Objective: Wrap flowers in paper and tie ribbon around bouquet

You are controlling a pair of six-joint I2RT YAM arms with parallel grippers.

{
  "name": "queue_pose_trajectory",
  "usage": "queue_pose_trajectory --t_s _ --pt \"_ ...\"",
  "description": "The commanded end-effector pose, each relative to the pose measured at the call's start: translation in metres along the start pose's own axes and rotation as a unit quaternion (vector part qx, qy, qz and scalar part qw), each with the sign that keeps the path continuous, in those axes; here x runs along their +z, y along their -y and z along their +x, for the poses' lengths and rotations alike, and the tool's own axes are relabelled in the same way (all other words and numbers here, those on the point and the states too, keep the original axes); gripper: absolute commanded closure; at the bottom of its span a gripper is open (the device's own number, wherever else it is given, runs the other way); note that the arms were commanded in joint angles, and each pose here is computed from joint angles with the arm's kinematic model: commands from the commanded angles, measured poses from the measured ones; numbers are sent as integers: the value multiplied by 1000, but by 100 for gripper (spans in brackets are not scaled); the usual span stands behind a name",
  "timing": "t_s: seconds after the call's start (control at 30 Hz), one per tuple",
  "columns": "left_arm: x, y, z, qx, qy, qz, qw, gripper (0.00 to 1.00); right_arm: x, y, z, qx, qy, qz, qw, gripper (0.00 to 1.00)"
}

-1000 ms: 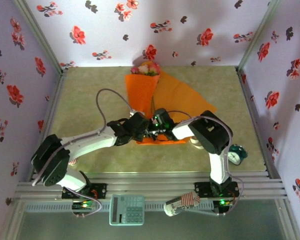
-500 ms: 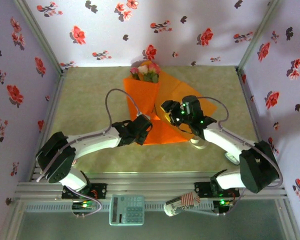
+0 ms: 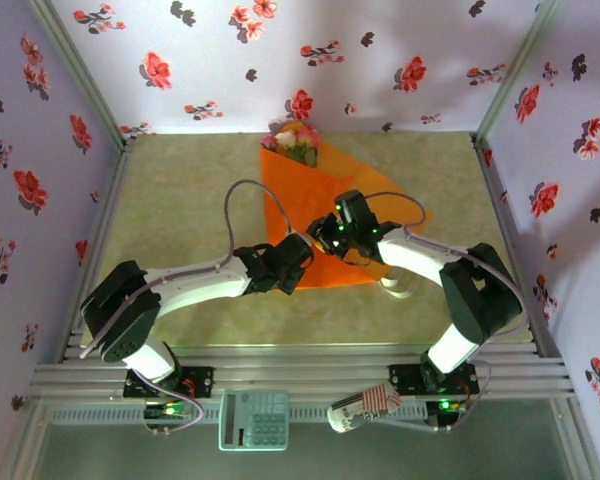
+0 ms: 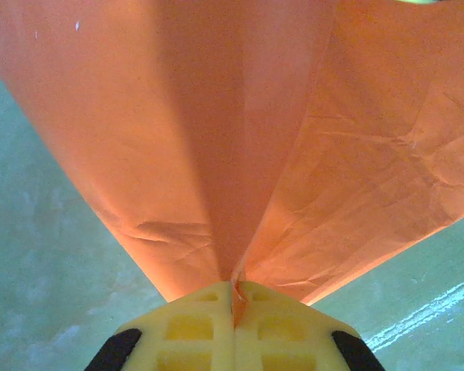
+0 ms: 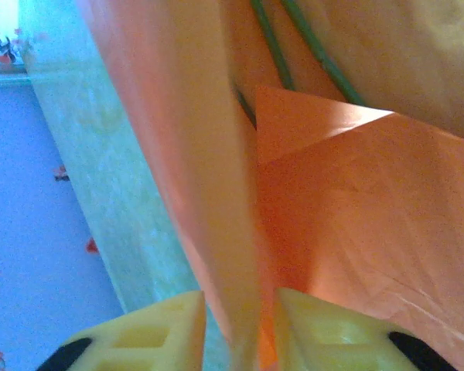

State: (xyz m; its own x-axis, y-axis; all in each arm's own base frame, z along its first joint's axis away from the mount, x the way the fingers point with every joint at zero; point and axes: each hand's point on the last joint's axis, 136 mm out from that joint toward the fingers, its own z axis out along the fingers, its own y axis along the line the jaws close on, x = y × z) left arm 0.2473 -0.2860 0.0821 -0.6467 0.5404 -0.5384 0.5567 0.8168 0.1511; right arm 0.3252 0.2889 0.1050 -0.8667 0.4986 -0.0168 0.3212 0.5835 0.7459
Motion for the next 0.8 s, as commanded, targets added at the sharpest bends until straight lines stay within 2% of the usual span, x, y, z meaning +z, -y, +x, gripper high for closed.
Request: queue_pose_trajectory --t_s 0.0,0.07,0.2,0.27,0.4,0.53,0.67,0.77 --pt "0 8 -11 24 13 2 1000 100 -10 2 0 -33 9 33 999 90" --pt "2 12 -10 31 11 7 999 100 -16 14 -2 -45 18 62 997 100" --pt "4 20 -10 38 8 22 999 98 -25 31 -3 -74 27 103 992 100" --pt "3 22 -11 39 8 23 999 91 -23 37 -4 -82 26 112 990 100" --pt "-7 20 -12 19 8 27 999 63 -22 49 -5 -95 27 126 987 100" --pt "-31 14 -15 -32 17 39 999 50 -19 55 -5 -112 24 132 985 100" --pt "-42 -6 -13 -113 6 37 993 49 -8 51 0 -122 4 114 986 100" --pt "-38 -12 -15 -194 -1 70 978 51 -4 52 1 -134 1 119 984 100"
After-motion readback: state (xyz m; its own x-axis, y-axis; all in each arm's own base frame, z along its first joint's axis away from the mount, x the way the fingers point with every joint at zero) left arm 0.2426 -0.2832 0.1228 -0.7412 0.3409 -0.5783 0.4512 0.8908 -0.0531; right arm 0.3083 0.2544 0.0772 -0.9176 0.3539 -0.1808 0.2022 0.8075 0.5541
